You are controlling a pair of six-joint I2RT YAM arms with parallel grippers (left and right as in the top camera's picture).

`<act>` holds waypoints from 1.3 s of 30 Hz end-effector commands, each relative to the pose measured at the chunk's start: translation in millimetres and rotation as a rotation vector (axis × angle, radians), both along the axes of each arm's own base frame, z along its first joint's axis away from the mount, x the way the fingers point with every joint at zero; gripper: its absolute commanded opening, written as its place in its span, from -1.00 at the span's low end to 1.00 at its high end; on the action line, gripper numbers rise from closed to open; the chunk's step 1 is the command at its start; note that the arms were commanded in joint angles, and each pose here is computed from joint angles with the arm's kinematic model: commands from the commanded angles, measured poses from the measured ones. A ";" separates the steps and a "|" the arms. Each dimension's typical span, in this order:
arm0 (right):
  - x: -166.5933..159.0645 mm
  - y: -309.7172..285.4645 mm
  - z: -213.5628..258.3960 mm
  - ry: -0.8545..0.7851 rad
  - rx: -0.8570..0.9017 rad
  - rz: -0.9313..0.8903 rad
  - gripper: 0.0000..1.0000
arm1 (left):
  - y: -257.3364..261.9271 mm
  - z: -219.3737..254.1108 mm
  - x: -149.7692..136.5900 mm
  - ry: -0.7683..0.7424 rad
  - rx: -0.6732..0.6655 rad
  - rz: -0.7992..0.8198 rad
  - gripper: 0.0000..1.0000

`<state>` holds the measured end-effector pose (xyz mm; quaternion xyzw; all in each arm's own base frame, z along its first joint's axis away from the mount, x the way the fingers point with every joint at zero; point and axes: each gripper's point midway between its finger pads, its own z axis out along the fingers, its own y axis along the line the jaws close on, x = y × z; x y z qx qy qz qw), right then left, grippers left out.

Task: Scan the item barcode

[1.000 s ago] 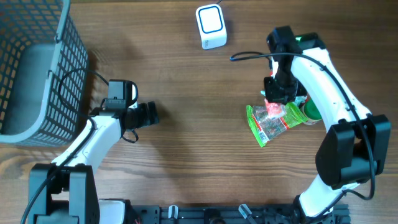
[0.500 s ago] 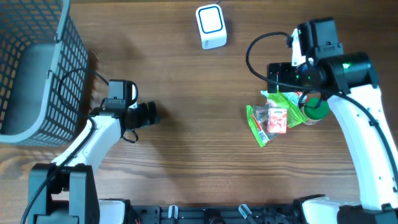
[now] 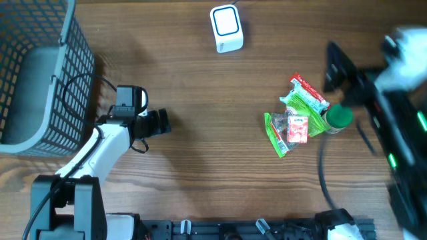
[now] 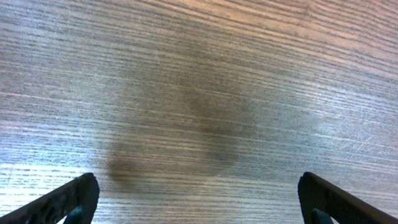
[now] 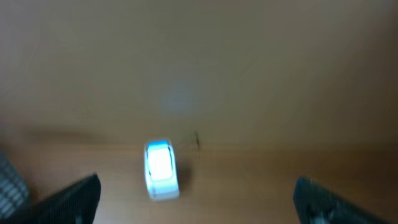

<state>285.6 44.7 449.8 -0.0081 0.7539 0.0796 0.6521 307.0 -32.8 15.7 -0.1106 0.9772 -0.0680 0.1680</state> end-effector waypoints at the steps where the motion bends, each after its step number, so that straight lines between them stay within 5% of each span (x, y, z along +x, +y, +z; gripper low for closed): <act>1: -51.3 -11.8 0.3 -0.235 -0.062 -0.008 1.00 | -2.5 4.7 4.2 -0.018 0.002 -0.025 1.00; 4: -93.2 -24.3 -35.0 -0.409 -0.092 -0.043 0.99 | -2.3 4.6 4.3 -0.018 0.002 -0.024 1.00; 10: -83.8 -17.7 -117.3 -0.579 -0.025 -0.004 0.99 | -2.4 4.7 4.3 -0.018 0.002 -0.024 1.00; 19: -43.0 -1.8 -269.2 -0.172 -0.048 0.082 0.99 | -2.5 4.7 4.2 -0.018 0.002 -0.025 1.00; 34: -41.4 -3.1 -277.6 -0.137 -0.059 0.075 0.99 | -3.4 10.1 5.7 -0.036 0.001 -0.028 1.00; 36: -41.4 -3.1 -277.6 -0.137 -0.059 0.075 1.00 | -5.1 40.1 12.8 -0.137 -0.005 -0.031 1.00; 39: -41.4 -3.1 -277.6 -0.137 -0.059 0.075 0.99 | 1.1 144.3 15.5 -0.478 -0.005 -0.010 1.00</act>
